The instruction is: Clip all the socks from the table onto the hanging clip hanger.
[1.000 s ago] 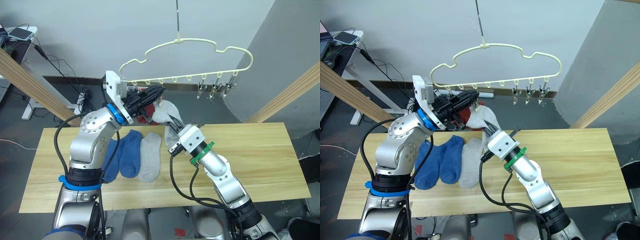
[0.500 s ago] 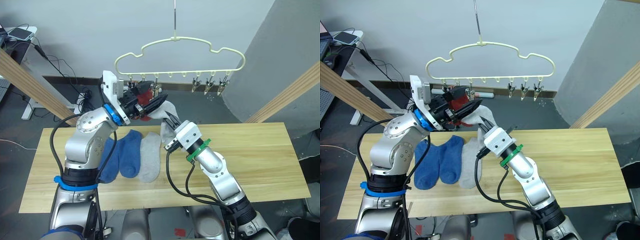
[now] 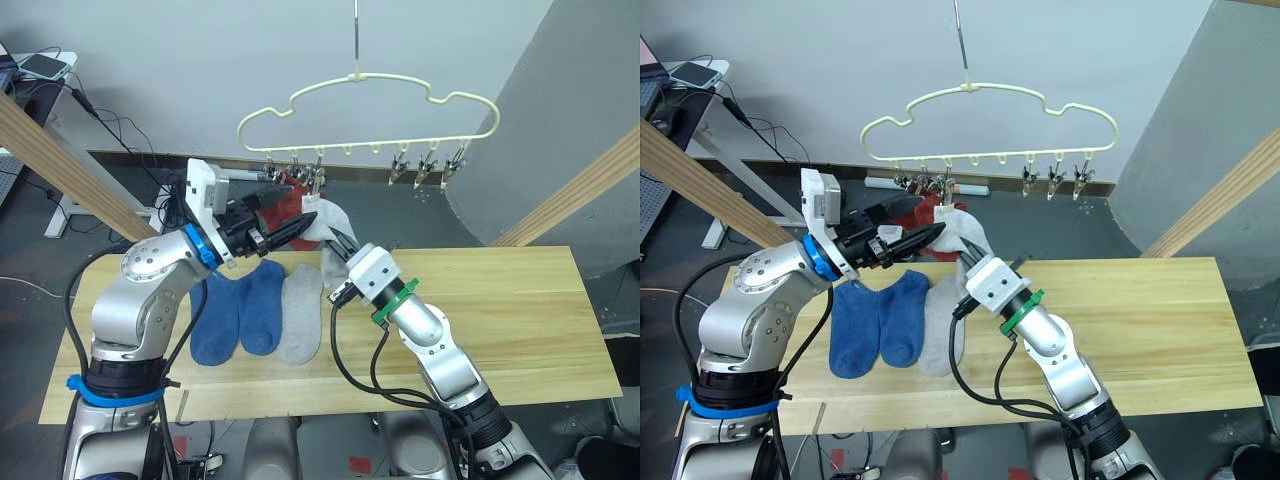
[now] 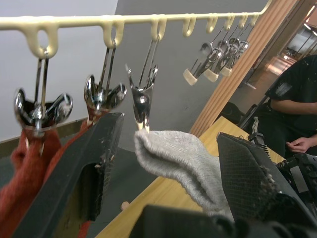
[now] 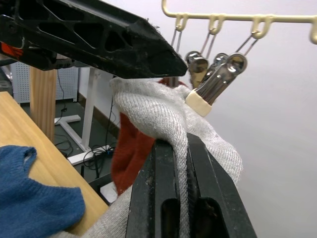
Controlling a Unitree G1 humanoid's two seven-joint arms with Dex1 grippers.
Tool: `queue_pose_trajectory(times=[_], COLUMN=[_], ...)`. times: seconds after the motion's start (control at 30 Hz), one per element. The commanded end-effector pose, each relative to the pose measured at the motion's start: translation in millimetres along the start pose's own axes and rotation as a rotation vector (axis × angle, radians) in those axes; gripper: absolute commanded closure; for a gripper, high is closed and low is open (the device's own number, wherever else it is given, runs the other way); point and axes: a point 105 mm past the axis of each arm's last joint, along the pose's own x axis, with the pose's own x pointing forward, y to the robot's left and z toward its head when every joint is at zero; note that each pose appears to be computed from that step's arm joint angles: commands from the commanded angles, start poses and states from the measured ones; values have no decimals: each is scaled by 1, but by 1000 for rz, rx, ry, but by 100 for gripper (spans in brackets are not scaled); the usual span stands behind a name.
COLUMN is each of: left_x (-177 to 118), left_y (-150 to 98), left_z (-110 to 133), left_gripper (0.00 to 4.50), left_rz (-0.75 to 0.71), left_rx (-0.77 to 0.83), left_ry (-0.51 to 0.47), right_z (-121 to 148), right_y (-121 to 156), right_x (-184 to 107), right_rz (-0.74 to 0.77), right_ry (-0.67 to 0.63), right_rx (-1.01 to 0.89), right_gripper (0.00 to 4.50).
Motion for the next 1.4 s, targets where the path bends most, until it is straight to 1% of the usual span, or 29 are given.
queue_pose_trajectory(times=[0.03,0.1,0.17,0.2,0.37,0.43,0.5,0.53,0.6,0.67,0.77,0.9,1.07,1.2,1.4], left_x=[-3,-4,-5,-7,-17,-20,-23,-24,-26,-26,-22,-15,-11,-9,-6], left_y=[-3,-3,-3,-2,-1,-7,-13,-15,-20,-22,-22,-25,-26,-27,-28], left_z=[15,14,13,12,13,16,17,17,18,19,22,26,29,29,28], left_gripper=[104,104,104,104,104,104,104,104,104,104,104,104,104,104,104], left_rz=[-6,-6,-6,-9,-38,-95,-152,-168,-222,-239,-238,-241,-239,-243,-250], left_rx=[46,52,55,65,155,227,280,289,306,303,285,279,270,267,265], left_ry=[-36,-30,-24,-12,27,34,43,47,51,52,42,12,-3,-8,-13], right_z=[6,2,2,3,6,11,19,22,30,37,41,42,37,37,41], right_y=[2,6,5,2,-11,-28,-51,-58,-82,-100,-112,-113,-116,-119,-117], right_x=[2,1,-1,-7,-41,-53,-60,-62,-61,-56,-49,-39,-33,-25,-12], right_rz=[32,67,82,96,191,184,145,129,64,2,-52,-49,-97,-132,-139], right_ry=[-15,21,43,60,152,190,213,217,229,233,249,262,284,278,248], right_rx=[3,-4,-15,-15,-22,-14,-10,-9,3,25,57,89,115,133,155], right_gripper=[375,312,237,208,208,208,208,208,208,208,208,208,208,208,208])
